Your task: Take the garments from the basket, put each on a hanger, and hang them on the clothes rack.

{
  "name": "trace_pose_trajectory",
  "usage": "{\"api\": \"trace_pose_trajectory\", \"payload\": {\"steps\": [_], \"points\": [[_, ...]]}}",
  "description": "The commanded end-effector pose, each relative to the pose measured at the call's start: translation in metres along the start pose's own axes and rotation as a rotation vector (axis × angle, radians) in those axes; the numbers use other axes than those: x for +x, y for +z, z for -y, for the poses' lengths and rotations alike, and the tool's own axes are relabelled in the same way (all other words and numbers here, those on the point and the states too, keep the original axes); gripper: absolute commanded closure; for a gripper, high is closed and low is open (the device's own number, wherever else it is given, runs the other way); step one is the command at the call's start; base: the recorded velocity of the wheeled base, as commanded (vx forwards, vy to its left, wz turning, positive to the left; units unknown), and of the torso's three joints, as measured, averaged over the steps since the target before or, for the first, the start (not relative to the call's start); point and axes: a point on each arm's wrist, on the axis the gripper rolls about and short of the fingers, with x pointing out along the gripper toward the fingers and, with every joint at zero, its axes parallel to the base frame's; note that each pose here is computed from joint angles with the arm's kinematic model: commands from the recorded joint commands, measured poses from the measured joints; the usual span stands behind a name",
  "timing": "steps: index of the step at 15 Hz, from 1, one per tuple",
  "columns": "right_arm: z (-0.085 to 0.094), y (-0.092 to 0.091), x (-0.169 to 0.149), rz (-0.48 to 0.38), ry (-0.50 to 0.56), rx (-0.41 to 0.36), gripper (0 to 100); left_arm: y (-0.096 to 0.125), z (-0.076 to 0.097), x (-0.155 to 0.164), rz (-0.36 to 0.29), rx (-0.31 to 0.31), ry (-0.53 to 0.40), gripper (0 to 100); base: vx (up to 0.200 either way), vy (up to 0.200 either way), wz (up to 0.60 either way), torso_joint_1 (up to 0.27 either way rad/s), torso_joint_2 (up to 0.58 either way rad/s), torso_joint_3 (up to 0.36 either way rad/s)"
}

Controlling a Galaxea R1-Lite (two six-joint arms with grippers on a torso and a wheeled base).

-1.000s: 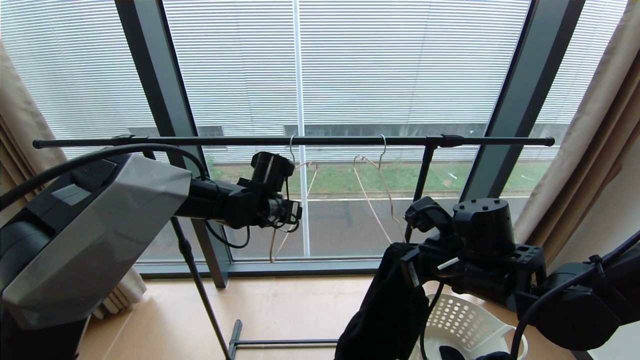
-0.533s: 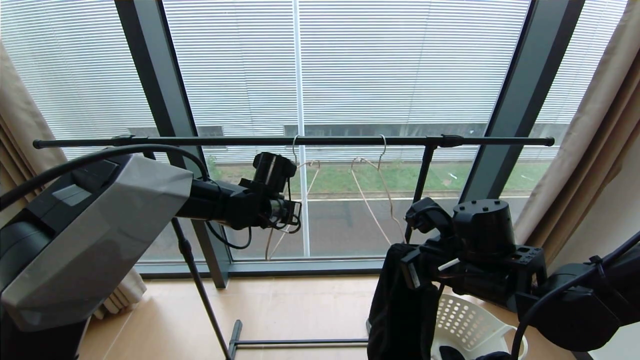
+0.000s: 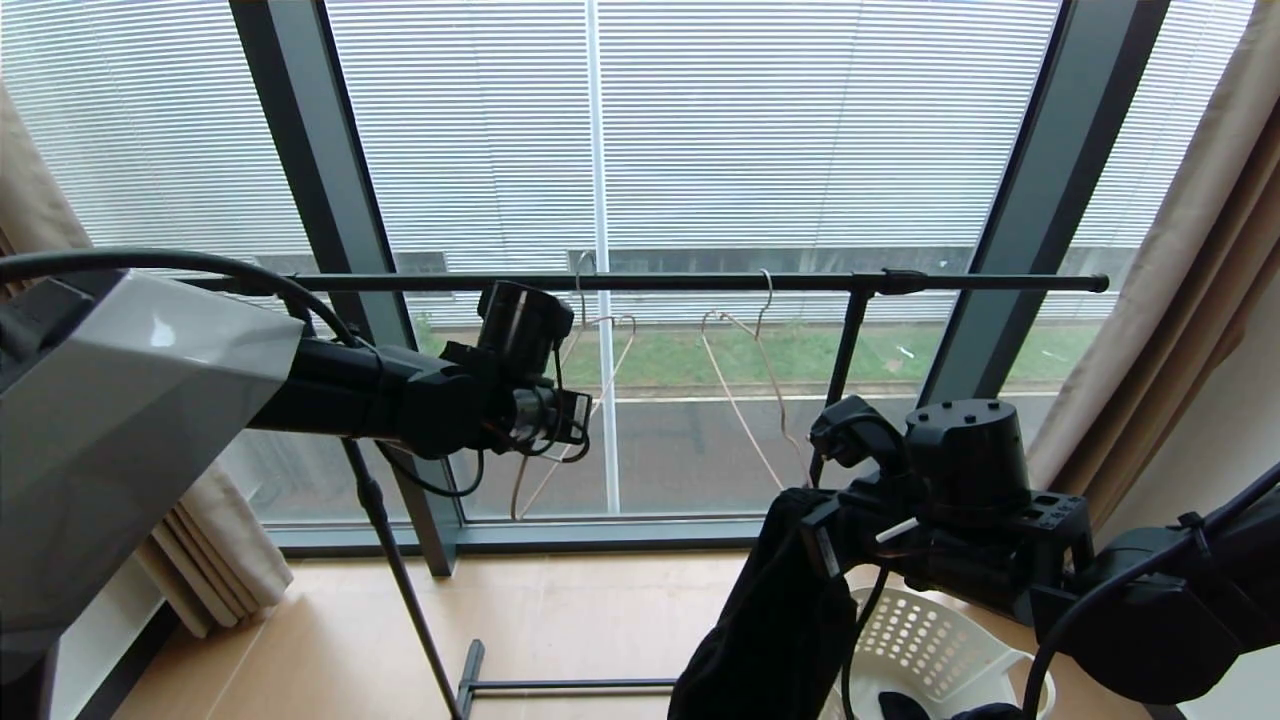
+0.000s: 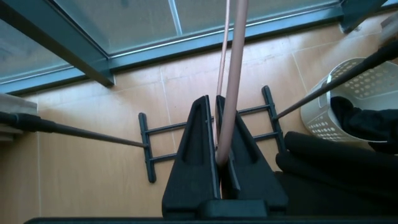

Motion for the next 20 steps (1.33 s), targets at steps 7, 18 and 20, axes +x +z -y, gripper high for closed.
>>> {"api": "trace_pose_trajectory", "payload": {"steps": [7,18,20], "points": [[0.0,-0.001,-0.001,-0.002,-0.002,0.0,100,-0.034,0.001,-0.066,0.016,0.03,-0.048,100,0.0,0.0,0.0,0.0,0.0,0.0],[-0.019,0.015,-0.038,0.093,-0.065,-0.097,100,-0.138,-0.035,-0.175,0.147,0.156,-0.18,100,0.0,0.0,0.0,0.0,0.0,0.0],[-0.018,0.014,-0.037,0.085,-0.101,-0.125,100,-0.145,-0.036,-0.181,0.142,0.168,-0.243,100,0.0,0.0,0.0,0.0,0.0,0.0]]}}
